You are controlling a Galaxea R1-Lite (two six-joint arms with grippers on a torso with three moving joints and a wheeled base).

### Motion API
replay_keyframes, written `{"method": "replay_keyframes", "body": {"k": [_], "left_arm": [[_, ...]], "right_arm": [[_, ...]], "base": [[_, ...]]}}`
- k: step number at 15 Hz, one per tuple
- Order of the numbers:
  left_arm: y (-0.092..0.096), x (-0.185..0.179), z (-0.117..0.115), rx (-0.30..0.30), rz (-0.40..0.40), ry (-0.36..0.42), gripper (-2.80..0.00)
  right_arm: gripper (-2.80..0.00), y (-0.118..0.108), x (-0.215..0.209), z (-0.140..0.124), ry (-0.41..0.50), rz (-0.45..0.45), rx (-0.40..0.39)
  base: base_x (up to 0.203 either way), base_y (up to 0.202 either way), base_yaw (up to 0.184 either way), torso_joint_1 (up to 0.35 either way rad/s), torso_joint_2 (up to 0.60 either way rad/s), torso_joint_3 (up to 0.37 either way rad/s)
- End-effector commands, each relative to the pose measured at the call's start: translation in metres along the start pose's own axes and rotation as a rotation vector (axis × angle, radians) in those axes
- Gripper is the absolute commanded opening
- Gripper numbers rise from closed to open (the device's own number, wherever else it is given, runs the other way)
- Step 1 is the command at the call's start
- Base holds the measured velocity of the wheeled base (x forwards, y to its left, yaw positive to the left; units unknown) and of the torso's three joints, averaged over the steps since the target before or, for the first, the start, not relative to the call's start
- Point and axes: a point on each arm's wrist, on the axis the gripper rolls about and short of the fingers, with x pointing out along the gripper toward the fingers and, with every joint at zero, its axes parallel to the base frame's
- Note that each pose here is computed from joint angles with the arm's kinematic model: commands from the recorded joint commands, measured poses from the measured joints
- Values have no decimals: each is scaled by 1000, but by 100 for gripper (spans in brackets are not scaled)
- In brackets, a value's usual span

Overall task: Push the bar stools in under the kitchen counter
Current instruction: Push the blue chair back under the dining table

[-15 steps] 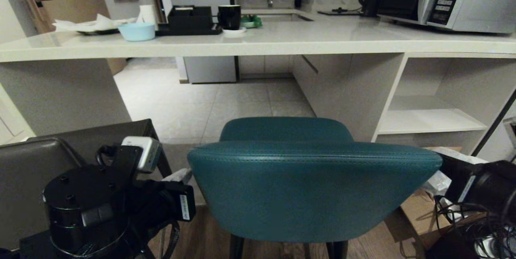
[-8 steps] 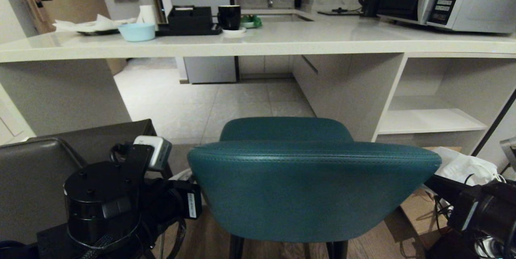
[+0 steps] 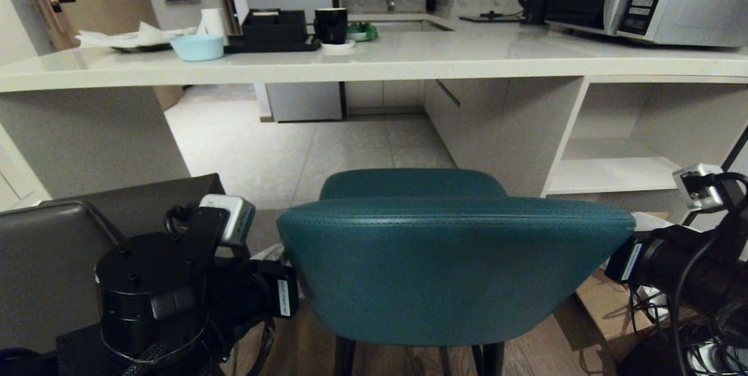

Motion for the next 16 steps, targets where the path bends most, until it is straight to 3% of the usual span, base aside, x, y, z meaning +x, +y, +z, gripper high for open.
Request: {"method": "replay_keyframes", "body": {"k": [1,16], "left_arm": [[-5,-2,1,-6,-33,-11,-280],[-26,0,-16,41,-103,49,-280]], "right_arm": [[-280,0,17,-4,38,5,0],[-280,14,81,8,-27,57,-17]], "base": [[0,0,0,0,0,0],[0,0,0,0,0,0]]}}
